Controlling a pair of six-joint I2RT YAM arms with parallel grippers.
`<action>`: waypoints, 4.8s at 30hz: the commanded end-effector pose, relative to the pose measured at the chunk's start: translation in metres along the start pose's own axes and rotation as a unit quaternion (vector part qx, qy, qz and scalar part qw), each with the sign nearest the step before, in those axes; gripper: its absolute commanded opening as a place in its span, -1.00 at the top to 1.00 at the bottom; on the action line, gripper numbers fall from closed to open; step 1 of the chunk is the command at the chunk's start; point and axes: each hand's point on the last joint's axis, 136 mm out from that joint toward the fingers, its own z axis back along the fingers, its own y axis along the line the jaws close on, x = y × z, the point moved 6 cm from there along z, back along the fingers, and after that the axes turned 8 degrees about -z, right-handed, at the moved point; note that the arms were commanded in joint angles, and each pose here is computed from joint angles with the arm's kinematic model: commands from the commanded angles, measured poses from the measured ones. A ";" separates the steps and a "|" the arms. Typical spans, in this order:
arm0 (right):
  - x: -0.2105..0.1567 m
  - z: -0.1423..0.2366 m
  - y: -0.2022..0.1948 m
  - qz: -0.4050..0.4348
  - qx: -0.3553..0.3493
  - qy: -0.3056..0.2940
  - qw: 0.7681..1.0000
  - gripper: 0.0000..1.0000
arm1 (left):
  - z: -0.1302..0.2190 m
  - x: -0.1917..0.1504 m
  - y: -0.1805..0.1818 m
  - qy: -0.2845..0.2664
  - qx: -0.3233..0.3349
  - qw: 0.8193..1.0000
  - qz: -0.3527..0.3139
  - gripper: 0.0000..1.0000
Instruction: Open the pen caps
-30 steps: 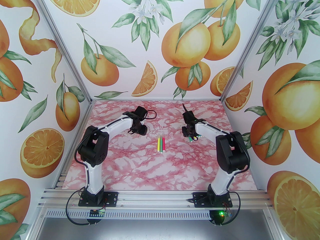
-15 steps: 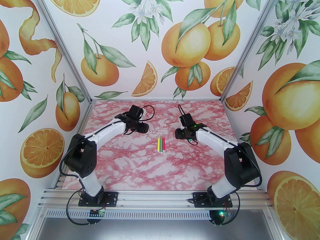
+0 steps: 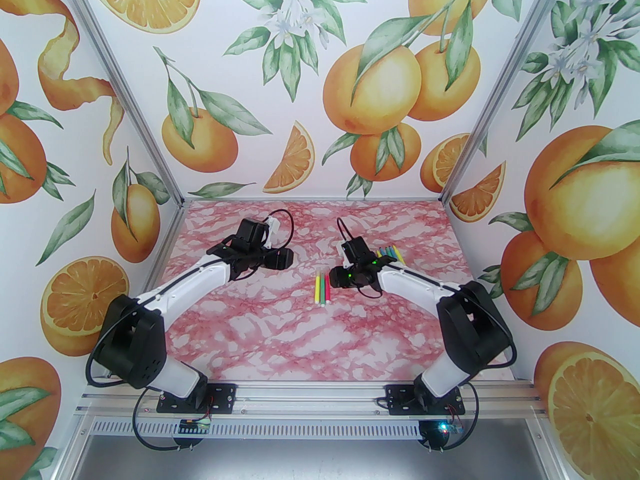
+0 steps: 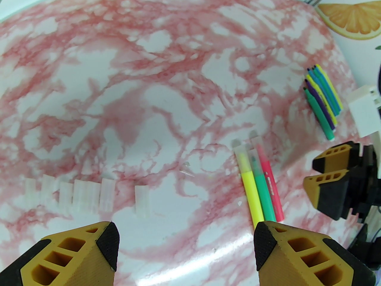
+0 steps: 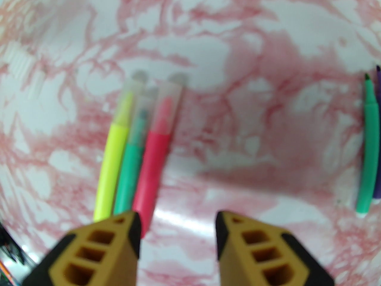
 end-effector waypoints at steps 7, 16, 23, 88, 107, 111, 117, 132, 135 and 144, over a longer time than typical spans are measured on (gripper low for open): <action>-0.015 -0.023 0.011 0.015 -0.008 0.026 1.000 0.09 | 0.026 0.004 -0.003 -0.069 -0.025 0.997 0.017 -0.63; -0.020 -0.032 0.013 0.019 -0.015 0.038 0.999 0.11 | 0.029 -0.004 0.001 -0.068 -0.020 0.997 0.016 -0.64; -0.020 -0.038 0.014 0.024 -0.033 0.045 0.998 0.13 | 0.030 -0.007 0.004 -0.068 -0.017 0.997 0.017 -0.64; 0.005 -0.001 0.016 0.058 0.003 0.010 0.998 0.83 | -0.006 -0.007 -0.012 -0.076 -0.117 0.988 0.062 -0.62; 0.003 0.035 0.045 0.089 0.159 -0.029 0.983 0.84 | -0.033 0.016 -0.053 -0.083 -0.223 0.967 0.095 -0.48; 0.004 0.043 0.051 0.097 0.181 -0.040 0.978 0.84 | -0.032 0.017 -0.056 -0.082 -0.226 0.966 0.094 -0.47; 0.005 0.050 0.060 0.109 0.212 -0.050 0.970 0.83 | -0.032 0.020 -0.063 -0.081 -0.246 0.961 0.095 -0.41; 0.005 0.061 0.071 0.130 0.242 -0.057 0.960 0.83 | -0.029 0.029 -0.071 -0.091 -0.283 0.950 0.100 -0.14; 0.005 0.062 0.073 0.134 0.247 -0.058 0.958 0.82 | -0.028 0.030 -0.073 -0.092 -0.286 0.949 0.100 -0.07; 0.002 0.059 0.075 0.141 0.248 -0.049 0.957 0.82 | -0.028 0.033 -0.073 -0.097 -0.288 0.947 0.103 0.18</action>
